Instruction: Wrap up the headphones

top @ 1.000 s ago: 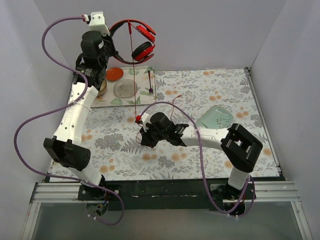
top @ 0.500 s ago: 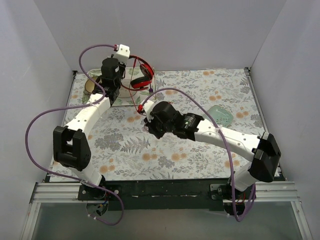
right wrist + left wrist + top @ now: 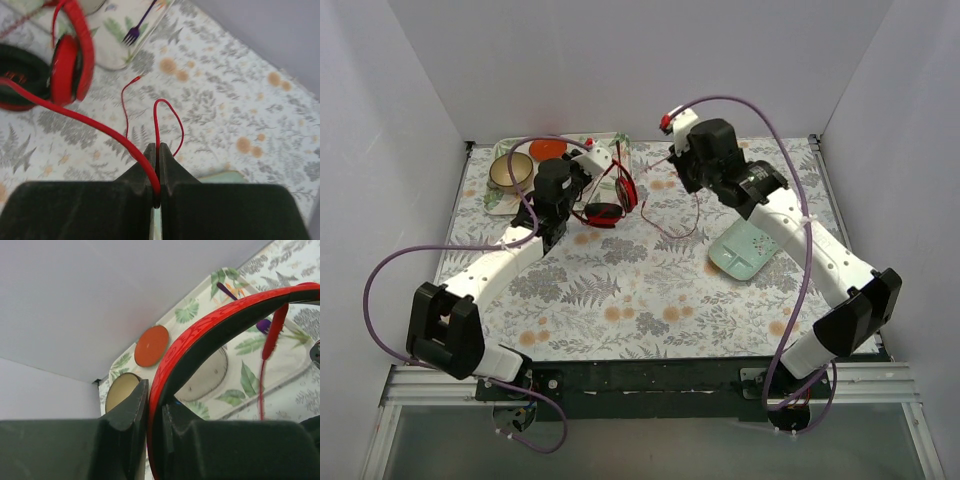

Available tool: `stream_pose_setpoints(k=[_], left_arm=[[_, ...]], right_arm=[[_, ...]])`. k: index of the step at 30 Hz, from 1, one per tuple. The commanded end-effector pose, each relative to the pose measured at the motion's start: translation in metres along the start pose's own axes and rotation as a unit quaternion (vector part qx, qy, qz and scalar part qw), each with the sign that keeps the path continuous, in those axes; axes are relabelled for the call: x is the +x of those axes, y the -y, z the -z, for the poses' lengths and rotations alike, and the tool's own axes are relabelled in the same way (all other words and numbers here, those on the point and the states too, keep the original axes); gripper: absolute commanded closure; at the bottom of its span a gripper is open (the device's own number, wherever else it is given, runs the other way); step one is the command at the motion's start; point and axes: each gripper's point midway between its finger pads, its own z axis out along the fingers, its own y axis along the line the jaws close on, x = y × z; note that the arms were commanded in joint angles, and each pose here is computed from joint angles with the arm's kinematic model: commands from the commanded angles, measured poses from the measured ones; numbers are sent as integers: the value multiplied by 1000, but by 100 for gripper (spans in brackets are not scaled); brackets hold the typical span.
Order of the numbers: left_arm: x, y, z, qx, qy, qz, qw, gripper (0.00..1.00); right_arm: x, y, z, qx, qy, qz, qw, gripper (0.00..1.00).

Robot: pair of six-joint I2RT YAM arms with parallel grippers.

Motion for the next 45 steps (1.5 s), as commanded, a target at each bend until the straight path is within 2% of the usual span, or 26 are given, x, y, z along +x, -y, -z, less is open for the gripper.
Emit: stream_pose_setpoints(k=[1, 5, 11, 15, 17, 19, 22, 25, 30, 32, 33, 34, 35, 37, 39, 41, 42, 43, 45], left_arm=[[-3, 22, 28, 68, -6, 12, 998, 100], [-6, 51, 50, 128, -10, 13, 992, 100], [-4, 77, 69, 173, -14, -5, 985, 100], [-15, 90, 80, 216, -17, 49, 975, 100], [-28, 91, 88, 241, -14, 77, 967, 100], [-40, 103, 102, 288, -11, 114, 951, 100], [-62, 100, 114, 314, 0, 150, 938, 100], [-81, 94, 128, 337, 14, 165, 927, 100], [-125, 85, 157, 394, 49, 210, 894, 100], [-143, 78, 165, 404, 61, 234, 882, 100], [-149, 77, 168, 412, 65, 241, 877, 100], [-166, 65, 170, 406, 81, 249, 876, 100], [-172, 59, 170, 402, 86, 254, 875, 100], [-192, 43, 170, 388, 101, 264, 877, 100], [-203, 33, 169, 381, 109, 264, 879, 100], [-221, 16, 168, 367, 128, 265, 882, 100], [-224, 12, 168, 362, 129, 267, 884, 100], [-228, 6, 167, 352, 131, 270, 886, 100], [-238, -5, 165, 337, 141, 274, 889, 100]], right_arm=[[-48, 60, 4, 77, 65, 3, 995, 99], [-61, 79, 0, 72, 82, -14, 994, 99], [-76, 99, -2, 58, 105, -40, 992, 99], [-74, 108, -4, 57, 107, -50, 991, 99], [-67, 112, -6, 49, 109, -55, 991, 99], [-53, 114, -7, 42, 105, -63, 992, 99], [-54, 110, -3, 11, 131, -58, 990, 99], [-46, 95, -8, -30, 139, -40, 989, 99], [-37, 64, -16, -113, 147, -30, 982, 99], [-44, 47, -14, -157, 178, -25, 971, 91], [-31, 39, -21, -172, 173, -36, 969, 85], [-30, 32, -20, -186, 183, -40, 965, 82], [-43, 27, -17, -197, 221, -42, 954, 79], [-33, 10, -22, -211, 228, -49, 949, 71], [-45, 10, -21, -191, 275, -62, 940, 64], [-32, -1, -23, -186, 289, -79, 936, 58], [-44, -3, -15, -182, 326, -77, 925, 55], [-32, -7, -20, -181, 320, -82, 926, 54], [-35, -8, -17, -174, 336, -83, 922, 53]])
